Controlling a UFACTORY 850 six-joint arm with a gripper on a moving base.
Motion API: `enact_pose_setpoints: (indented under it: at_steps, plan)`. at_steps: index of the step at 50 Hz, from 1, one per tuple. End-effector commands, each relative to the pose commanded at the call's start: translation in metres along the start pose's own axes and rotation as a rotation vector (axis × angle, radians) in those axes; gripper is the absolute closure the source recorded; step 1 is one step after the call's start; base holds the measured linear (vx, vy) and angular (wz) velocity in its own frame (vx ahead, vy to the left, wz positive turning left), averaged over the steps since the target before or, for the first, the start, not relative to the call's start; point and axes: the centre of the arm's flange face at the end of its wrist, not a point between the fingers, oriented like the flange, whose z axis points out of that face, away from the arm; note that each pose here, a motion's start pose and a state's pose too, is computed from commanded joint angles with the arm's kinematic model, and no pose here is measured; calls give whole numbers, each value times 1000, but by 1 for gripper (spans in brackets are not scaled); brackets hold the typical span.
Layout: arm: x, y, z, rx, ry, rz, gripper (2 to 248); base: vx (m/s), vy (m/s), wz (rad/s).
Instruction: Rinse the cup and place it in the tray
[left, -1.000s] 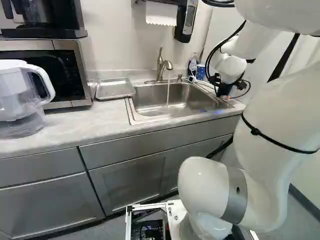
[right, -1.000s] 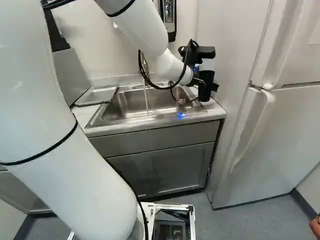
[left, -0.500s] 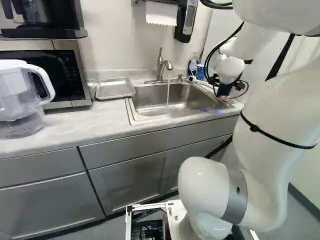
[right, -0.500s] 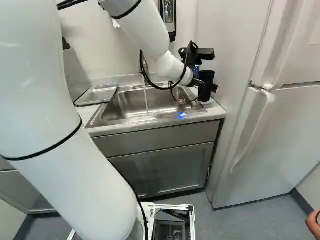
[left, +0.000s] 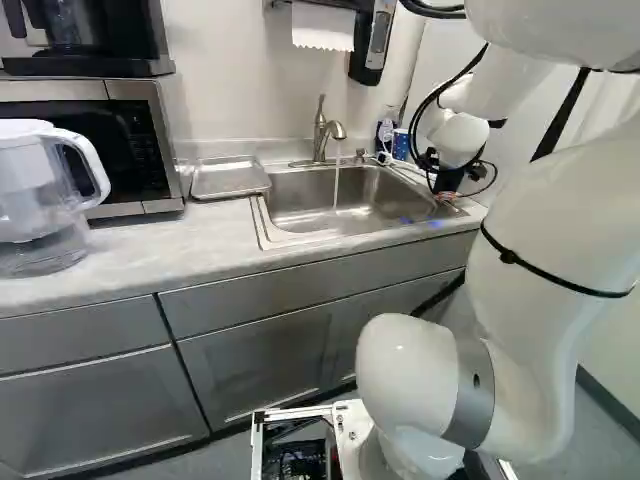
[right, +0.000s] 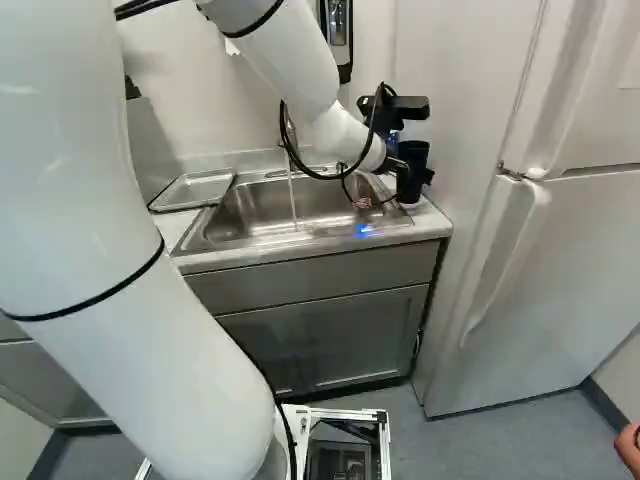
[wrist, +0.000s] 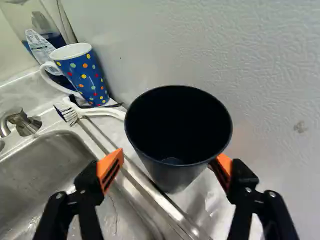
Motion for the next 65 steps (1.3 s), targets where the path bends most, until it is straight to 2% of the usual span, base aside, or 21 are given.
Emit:
enact_pose_setpoints:
  at_steps: [3,4,8,9,13,14,36,65]
  plan:
    - [0,0,0,0,0,0,20,0,0,0]
    - [0,0,0,0,0,0,58,0,0,0]
    - [0,0,0,0,0,0,58,0,0,0]
    - [0,0,0,0,0,0,96,0,0,0]
    - [0,0,0,0,0,0,96,0,0,0]
    - [0,0,0,0,0,0,125,0,0,0]
    - [0,0,0,0,1,0,127,0,0,0]
    - [22,-1,-23,11,60,8,127,0,0,0]
